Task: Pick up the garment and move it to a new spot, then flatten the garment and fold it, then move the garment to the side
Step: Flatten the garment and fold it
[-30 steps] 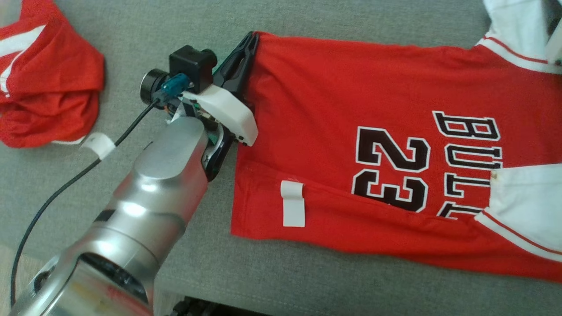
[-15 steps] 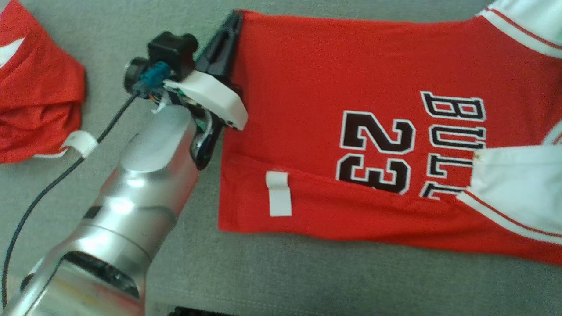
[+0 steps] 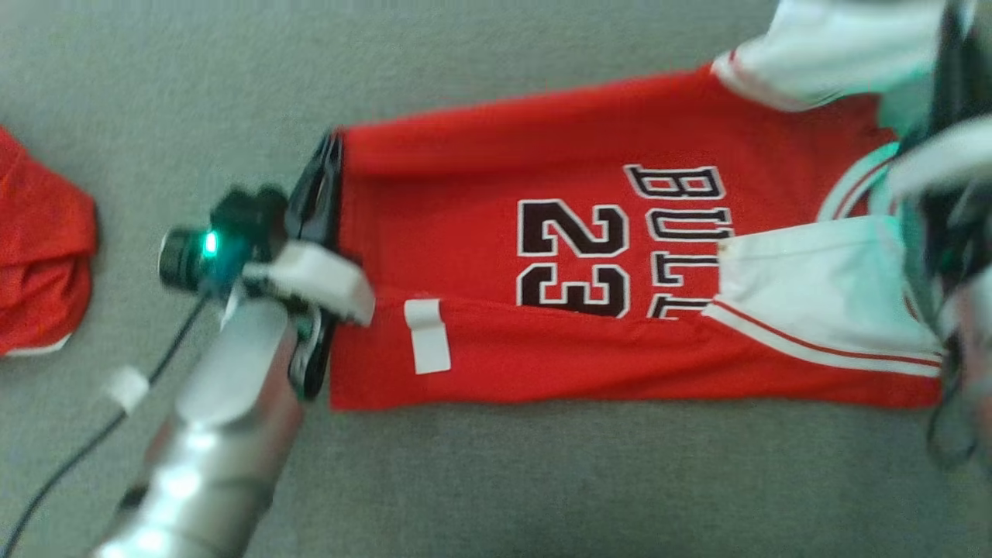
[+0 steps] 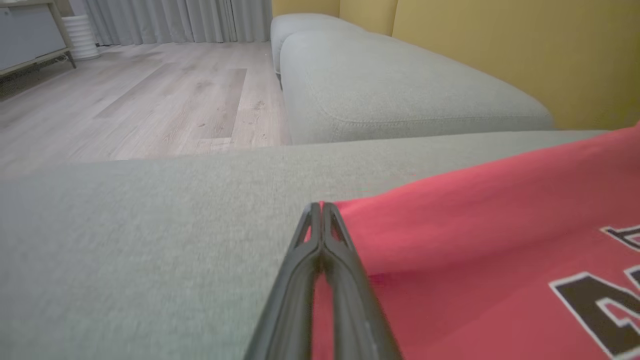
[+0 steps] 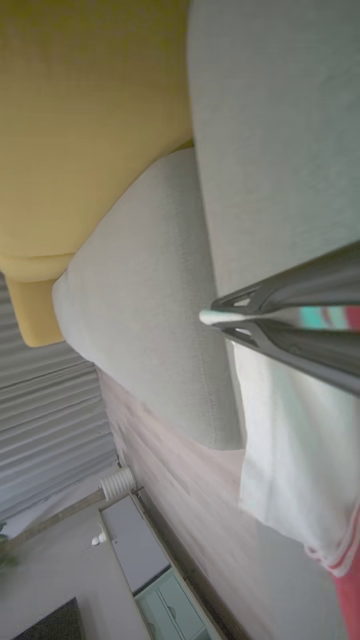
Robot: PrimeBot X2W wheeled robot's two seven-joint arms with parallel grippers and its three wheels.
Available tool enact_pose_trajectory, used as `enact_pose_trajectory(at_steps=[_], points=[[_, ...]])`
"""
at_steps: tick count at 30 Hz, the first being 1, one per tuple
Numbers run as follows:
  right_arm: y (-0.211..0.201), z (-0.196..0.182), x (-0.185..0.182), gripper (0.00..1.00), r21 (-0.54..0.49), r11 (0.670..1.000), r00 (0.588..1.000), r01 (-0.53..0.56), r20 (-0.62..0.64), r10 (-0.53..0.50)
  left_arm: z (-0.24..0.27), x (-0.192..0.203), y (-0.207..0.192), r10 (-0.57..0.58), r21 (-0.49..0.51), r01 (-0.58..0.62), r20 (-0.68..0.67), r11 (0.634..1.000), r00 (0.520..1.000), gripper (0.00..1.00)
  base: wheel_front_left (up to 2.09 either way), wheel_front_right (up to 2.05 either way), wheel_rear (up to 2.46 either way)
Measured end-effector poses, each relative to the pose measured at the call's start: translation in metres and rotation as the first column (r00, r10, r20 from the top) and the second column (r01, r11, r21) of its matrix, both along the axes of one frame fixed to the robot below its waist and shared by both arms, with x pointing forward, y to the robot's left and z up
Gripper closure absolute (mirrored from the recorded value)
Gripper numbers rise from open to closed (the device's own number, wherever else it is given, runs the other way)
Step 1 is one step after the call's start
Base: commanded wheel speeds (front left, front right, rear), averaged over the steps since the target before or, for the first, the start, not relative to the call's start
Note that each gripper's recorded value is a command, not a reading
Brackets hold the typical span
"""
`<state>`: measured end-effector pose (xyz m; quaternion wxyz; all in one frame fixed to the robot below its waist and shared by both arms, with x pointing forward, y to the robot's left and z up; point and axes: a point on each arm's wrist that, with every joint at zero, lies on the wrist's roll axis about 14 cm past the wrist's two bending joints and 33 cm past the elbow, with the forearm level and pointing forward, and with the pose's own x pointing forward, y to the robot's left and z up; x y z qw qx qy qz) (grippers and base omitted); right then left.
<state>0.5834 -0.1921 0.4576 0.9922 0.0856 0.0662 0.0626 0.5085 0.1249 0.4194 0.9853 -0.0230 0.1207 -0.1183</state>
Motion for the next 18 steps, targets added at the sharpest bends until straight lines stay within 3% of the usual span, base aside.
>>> enact_pose_trajectory(at_steps=[9,16,17,18], points=[[-0.013,-0.061,-0.125,1.0,0.102,0.99,0.981,0.093,-0.179,-0.074,-0.023,-0.065,0.003,0.068,-0.031,-0.07,-0.063,0.997,0.996,1.0,0.0,0.0,0.0],[-0.021,-0.057,-0.159,1.0,0.151,0.975,0.974,0.164,-0.179,-0.136,-0.024,-0.1,-0.001,0.091,-0.062,-0.096,-0.077,0.993,0.993,1.0,0.0,0.0,0.0],[-0.02,-0.057,-0.163,0.89,0.158,0.973,0.974,0.167,-0.18,-0.138,-0.022,-0.101,0.001,0.1,-0.063,-0.104,-0.069,0.993,0.993,0.67,0.0,0.0,0.0],[-0.018,-0.057,-0.166,0.51,0.155,0.974,0.974,0.163,-0.181,-0.134,-0.019,-0.102,0.004,0.113,-0.065,-0.117,-0.062,0.991,0.992,0.0,0.0,0.0,0.0]])
